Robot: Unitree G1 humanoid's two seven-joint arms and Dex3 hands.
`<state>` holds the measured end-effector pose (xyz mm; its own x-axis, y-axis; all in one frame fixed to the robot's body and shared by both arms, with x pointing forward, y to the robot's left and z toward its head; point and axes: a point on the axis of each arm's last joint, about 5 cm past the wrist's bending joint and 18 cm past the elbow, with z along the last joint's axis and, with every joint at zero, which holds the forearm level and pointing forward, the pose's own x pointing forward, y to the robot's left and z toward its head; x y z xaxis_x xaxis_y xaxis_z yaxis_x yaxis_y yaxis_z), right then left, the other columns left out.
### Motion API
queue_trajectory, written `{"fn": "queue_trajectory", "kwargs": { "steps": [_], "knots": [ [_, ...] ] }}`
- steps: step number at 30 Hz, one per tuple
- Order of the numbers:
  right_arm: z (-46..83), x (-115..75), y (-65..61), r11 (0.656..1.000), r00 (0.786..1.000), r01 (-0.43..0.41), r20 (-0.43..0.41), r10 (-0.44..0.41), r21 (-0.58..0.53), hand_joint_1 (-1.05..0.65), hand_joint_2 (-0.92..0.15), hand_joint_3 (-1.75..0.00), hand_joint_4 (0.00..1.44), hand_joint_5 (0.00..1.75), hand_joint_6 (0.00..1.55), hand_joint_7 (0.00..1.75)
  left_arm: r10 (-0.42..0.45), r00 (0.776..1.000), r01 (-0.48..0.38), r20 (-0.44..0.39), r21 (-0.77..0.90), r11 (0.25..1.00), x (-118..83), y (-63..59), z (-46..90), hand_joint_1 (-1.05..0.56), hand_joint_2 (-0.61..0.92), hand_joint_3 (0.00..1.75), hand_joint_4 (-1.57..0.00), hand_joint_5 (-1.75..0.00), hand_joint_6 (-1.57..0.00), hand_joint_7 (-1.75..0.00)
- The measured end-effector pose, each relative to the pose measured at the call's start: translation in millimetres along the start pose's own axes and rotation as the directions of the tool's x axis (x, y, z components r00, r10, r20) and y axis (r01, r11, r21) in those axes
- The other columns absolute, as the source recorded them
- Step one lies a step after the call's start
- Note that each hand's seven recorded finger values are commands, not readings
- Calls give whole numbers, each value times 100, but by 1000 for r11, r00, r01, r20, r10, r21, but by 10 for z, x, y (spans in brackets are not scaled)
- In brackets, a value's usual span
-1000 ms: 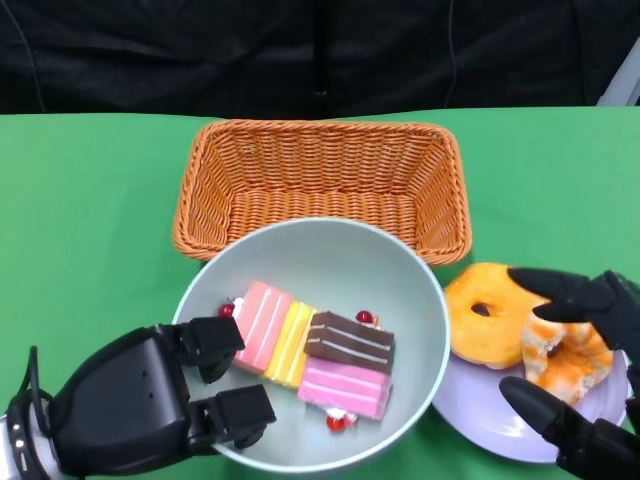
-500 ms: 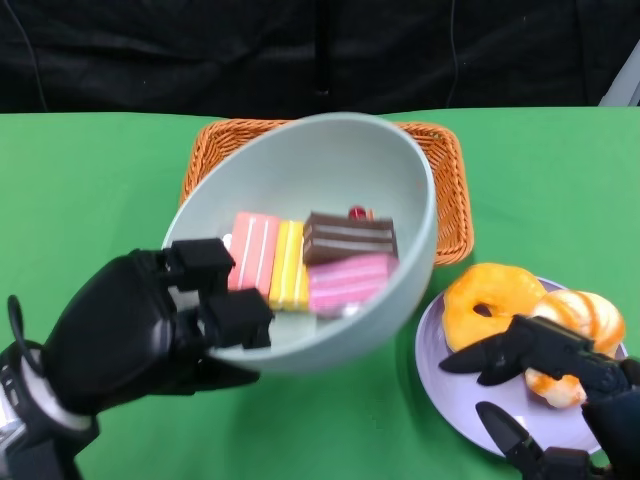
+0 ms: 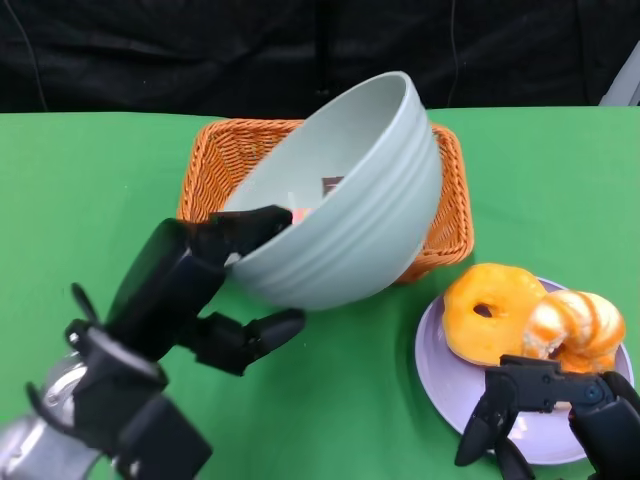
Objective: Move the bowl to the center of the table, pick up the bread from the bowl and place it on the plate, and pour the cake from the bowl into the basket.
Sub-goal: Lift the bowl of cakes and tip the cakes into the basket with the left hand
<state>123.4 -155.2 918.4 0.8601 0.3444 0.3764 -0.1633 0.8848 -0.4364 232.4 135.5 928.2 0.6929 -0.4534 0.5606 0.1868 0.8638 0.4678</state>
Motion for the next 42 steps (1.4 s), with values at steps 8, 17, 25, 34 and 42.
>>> {"fn": "queue_trajectory", "kwargs": {
  "steps": [8,17,25,34,42],
  "knots": [
    [-34,-16,-9,1000,1000,-15,-9,15,-27,38,-6,-175,103,169,98,140,56,987,-96,-150,-278,956,310,-171,-36,-16,24,168,-101,-175,-86,-169],
    [-67,-24,-13,999,1000,-16,-25,15,-29,38,-5,-175,103,168,98,139,78,945,-244,-317,-528,813,576,-232,-126,-20,23,165,-104,-175,-89,-169],
    [-79,-28,-3,999,999,-16,-34,15,-40,37,-4,-175,103,166,98,138,58,881,-401,-469,-678,615,689,-311,-159,-14,27,169,-108,-175,-88,-175],
    [-74,-20,24,999,999,-9,-31,8,-49,35,-4,-175,105,165,99,137,-48,705,-679,-707,-693,244,816,-356,-160,-22,35,170,-111,-175,-92,-175],
    [-69,-15,39,999,1000,-11,-28,10,-50,34,-4,-175,106,164,100,136,-126,560,-821,-819,-569,54,692,-300,-281,-25,42,155,-112,-175,-83,-175]
  ]
}}
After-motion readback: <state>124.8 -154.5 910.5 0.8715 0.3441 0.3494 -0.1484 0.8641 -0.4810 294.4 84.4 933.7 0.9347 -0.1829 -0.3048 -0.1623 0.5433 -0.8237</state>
